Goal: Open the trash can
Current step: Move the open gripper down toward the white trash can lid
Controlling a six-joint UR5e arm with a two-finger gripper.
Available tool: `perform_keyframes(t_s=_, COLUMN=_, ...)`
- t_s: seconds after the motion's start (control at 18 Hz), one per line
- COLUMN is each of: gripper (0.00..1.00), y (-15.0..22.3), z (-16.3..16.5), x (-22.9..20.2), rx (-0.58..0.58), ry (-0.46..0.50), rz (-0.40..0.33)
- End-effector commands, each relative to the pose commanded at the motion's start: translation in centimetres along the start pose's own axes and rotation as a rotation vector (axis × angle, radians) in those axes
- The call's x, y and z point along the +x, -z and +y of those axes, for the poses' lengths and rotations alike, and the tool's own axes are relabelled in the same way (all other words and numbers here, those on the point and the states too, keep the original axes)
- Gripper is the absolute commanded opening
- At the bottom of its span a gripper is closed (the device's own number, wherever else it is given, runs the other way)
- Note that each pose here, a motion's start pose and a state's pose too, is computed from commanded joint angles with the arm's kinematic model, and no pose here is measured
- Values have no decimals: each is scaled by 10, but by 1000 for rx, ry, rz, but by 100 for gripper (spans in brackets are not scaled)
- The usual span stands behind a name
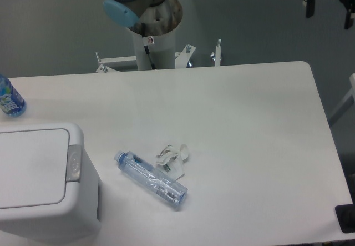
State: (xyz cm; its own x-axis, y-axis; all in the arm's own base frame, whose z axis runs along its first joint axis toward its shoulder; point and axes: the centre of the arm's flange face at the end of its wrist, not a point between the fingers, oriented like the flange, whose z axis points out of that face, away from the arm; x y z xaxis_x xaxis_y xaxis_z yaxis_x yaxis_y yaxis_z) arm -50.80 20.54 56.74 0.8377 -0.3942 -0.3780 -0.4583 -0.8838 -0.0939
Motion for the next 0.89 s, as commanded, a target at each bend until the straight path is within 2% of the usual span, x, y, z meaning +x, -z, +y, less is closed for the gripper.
perform_keyframes(t_s=0.39, gripper=100, y=2, z=-10, x=-1, rx=42, ry=20, rz=-14)
perform_keyframes(t_s=0.5, gripper=100, y=2, z=-20, x=-1, rx=49, ry=114, rz=-12)
perform_keyframes(t_s=0.72, gripper=100, y=0, z=-66, x=-5, rx=73, ry=225, rz=-46)
perform_keyframes(t_s=0.89, gripper=100, y=-7, z=-98, x=-3, rx=98, ry=361, rz=-34)
